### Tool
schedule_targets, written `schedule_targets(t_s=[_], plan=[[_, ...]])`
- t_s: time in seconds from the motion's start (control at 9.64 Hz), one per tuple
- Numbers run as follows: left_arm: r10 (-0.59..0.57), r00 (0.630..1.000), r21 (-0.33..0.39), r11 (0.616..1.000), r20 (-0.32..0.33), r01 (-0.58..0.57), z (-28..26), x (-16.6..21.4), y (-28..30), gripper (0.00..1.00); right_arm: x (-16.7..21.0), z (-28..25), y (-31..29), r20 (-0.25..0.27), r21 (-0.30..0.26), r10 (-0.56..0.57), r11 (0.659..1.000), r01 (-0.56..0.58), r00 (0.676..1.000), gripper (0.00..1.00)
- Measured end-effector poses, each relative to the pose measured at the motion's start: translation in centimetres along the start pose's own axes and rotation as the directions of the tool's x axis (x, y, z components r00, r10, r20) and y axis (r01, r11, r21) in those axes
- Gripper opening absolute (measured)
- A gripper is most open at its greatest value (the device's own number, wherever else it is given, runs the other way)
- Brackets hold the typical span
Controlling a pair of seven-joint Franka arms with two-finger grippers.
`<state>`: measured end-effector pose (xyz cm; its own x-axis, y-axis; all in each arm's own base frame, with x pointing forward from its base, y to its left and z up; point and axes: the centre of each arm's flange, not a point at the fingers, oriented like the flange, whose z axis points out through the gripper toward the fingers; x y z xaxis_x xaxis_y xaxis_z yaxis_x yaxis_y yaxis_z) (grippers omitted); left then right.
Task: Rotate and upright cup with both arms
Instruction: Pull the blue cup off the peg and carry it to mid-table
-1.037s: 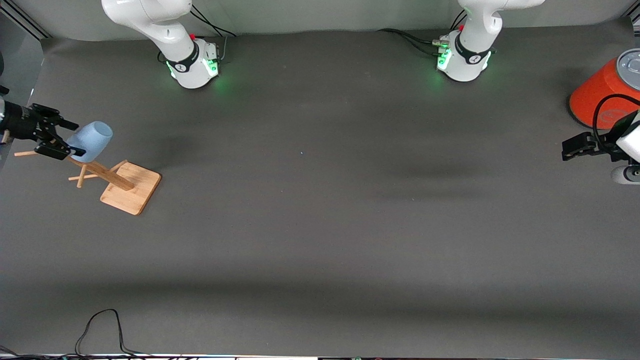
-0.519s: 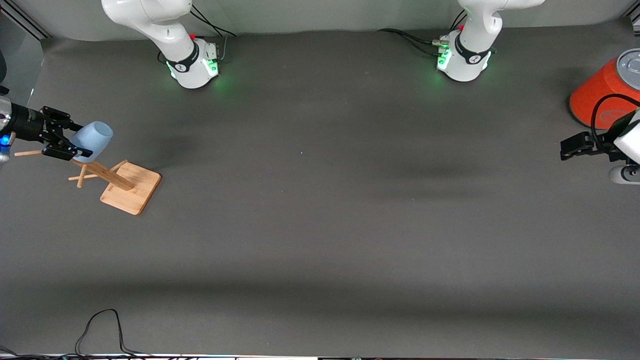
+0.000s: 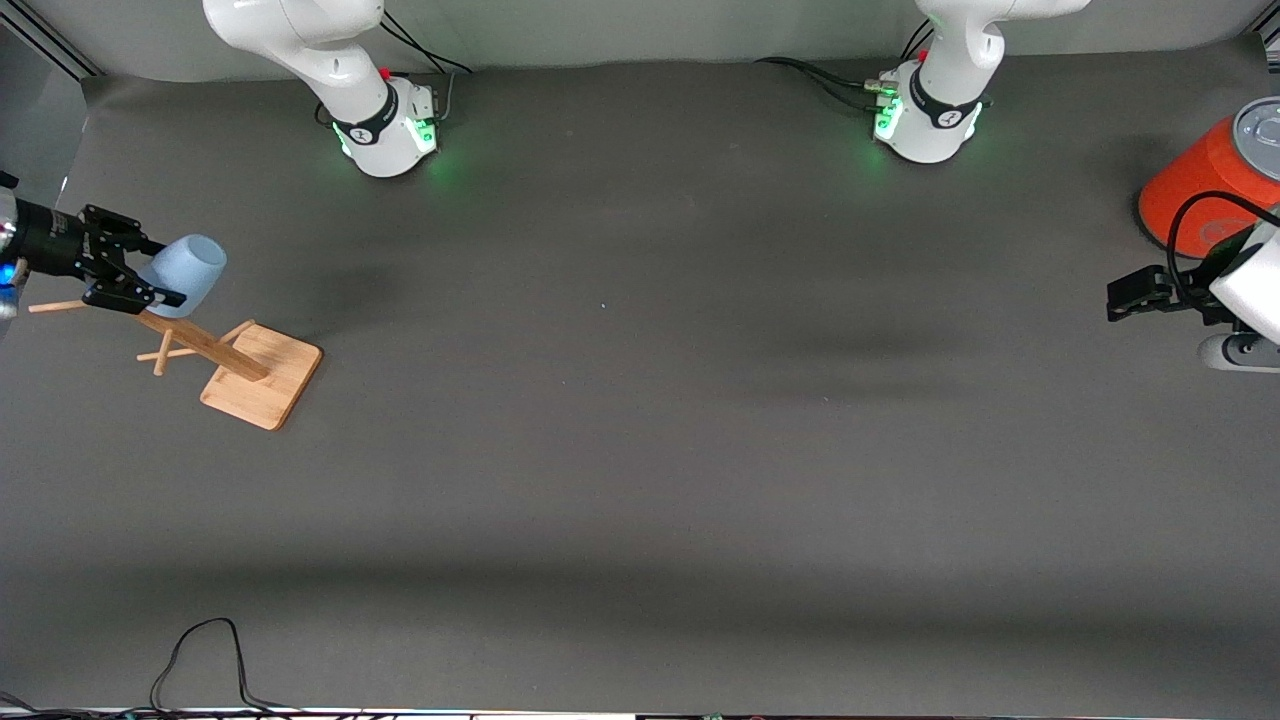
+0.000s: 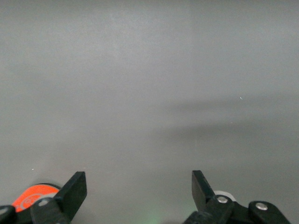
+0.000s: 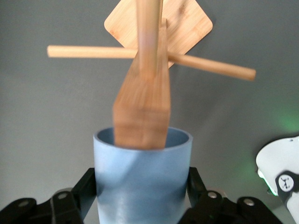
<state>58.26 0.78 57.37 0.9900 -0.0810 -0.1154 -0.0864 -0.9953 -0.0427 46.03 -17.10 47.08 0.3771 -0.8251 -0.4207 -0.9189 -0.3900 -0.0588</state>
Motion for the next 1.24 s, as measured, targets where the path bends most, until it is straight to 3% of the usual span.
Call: schedule_targets(t_s=[0.31, 0.62, 0.83, 1.04, 1.24], plan=[[-0.001, 1.000, -0.003, 1.000, 0.002, 0.001, 0.1, 0.0, -0.1, 1.00, -6.7, -3.0, -4.6, -0.018, 0.001, 0.001, 1.000, -0.001, 1.000, 0.82], [-0.011, 1.000, -0.004, 1.000, 0.004, 0.011, 0.1, 0.0, -0.6, 1.00, -20.5, -1.3, -12.9, -0.100, -0.016, -0.068, 0.998, 0.067, 0.993, 0.82], [-0.012, 1.000, -0.005, 1.000, 0.009, 0.012, 0.2, -0.1, -0.6, 1.00, -29.5, 3.6, -17.6, -0.152, 0.020, -0.068, 0.997, 0.072, 0.986, 0.82], [-0.011, 1.000, -0.006, 1.000, 0.012, 0.011, 0.3, 0.0, -0.6, 1.00, -37.4, 11.5, -21.0, -0.174, 0.025, -0.121, 0.992, 0.127, 0.977, 0.82], [-0.010, 1.000, -0.007, 1.000, 0.018, 0.010, 0.7, 0.2, -0.5, 1.00, -42.1, 19.2, -23.0, -0.191, 0.035, -0.123, 0.991, 0.132, 0.974, 0.82]])
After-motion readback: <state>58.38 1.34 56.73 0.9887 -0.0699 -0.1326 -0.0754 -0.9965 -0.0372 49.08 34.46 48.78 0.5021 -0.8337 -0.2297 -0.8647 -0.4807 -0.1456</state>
